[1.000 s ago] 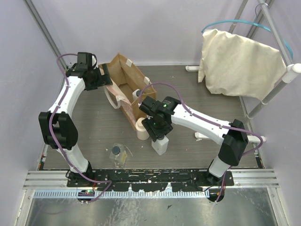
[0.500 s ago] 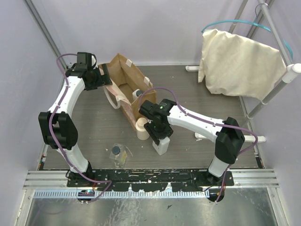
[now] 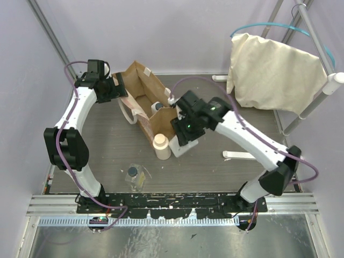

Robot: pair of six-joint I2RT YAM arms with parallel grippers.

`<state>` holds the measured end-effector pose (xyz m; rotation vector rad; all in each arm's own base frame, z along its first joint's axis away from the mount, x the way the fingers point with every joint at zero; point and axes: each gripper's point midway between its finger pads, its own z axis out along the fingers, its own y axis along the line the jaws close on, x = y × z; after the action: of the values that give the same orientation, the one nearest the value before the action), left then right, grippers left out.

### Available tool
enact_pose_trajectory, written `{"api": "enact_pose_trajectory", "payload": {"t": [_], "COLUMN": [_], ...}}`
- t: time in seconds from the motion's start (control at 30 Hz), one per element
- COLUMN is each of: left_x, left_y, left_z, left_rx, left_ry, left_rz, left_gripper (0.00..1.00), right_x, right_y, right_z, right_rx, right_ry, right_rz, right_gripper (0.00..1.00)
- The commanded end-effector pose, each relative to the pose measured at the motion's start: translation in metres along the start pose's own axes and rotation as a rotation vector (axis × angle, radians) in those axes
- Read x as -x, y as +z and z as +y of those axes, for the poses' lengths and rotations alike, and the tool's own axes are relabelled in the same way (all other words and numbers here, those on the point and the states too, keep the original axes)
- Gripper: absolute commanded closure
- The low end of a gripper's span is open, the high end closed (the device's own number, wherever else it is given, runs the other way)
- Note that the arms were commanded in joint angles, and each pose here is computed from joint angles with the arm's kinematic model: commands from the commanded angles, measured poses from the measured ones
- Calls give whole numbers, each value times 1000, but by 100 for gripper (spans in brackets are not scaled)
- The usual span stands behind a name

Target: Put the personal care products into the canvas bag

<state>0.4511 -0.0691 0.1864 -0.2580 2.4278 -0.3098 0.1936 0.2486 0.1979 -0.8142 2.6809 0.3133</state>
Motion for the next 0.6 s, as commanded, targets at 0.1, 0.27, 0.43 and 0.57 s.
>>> {"api": "enact_pose_trajectory", "payload": {"t": [0.1,0.27,0.43,0.57], "left_x": [8,5,4,5], "left_y": [-5,-5,-3,-4], "left_z": [0,-3,-1,1], "left_rx": [-22,-44,-42,-39], "left_ry": [-2,-20,-24,-27], "left_rz": [-36,-34,-34,-36], "left_gripper": [2,2,2,2], "right_x": [95,129,175,216], "right_y": [-151,-207,-218,-211], "right_z": [29,19,26,34], "right_rx": [388,449,477,535], "right_ry": [-85,-148,-253,-304], "right_rz": [-562,-752,-839,-890], "right_gripper": [99,99,99,99]}}
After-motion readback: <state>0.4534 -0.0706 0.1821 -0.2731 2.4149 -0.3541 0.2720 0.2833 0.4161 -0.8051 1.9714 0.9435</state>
